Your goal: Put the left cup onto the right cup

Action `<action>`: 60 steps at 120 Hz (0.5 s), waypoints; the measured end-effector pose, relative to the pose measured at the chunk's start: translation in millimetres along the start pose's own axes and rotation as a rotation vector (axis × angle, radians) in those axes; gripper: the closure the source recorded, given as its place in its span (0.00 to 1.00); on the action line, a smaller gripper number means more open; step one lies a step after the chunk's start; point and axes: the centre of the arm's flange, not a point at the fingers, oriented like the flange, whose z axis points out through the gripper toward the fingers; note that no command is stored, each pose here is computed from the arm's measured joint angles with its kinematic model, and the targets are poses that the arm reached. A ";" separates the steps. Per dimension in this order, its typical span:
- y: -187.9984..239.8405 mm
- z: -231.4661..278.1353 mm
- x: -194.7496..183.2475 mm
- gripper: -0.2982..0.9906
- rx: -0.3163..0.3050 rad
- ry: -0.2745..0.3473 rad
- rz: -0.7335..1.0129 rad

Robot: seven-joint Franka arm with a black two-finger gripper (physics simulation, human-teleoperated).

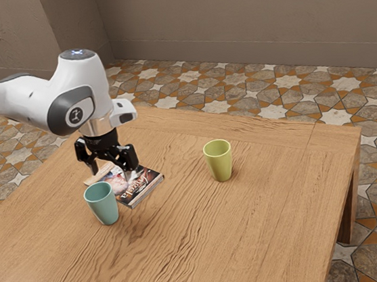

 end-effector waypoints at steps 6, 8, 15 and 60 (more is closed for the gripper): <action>-4.3 3.2 1.7 0.23 0.000 -0.002 -0.011; -5.6 5.0 2.4 0.23 0.000 -0.004 -0.014; -10.3 12.5 4.9 0.23 0.000 -0.012 -0.026; -27.4 51.7 16.9 0.23 -0.004 -0.033 -0.072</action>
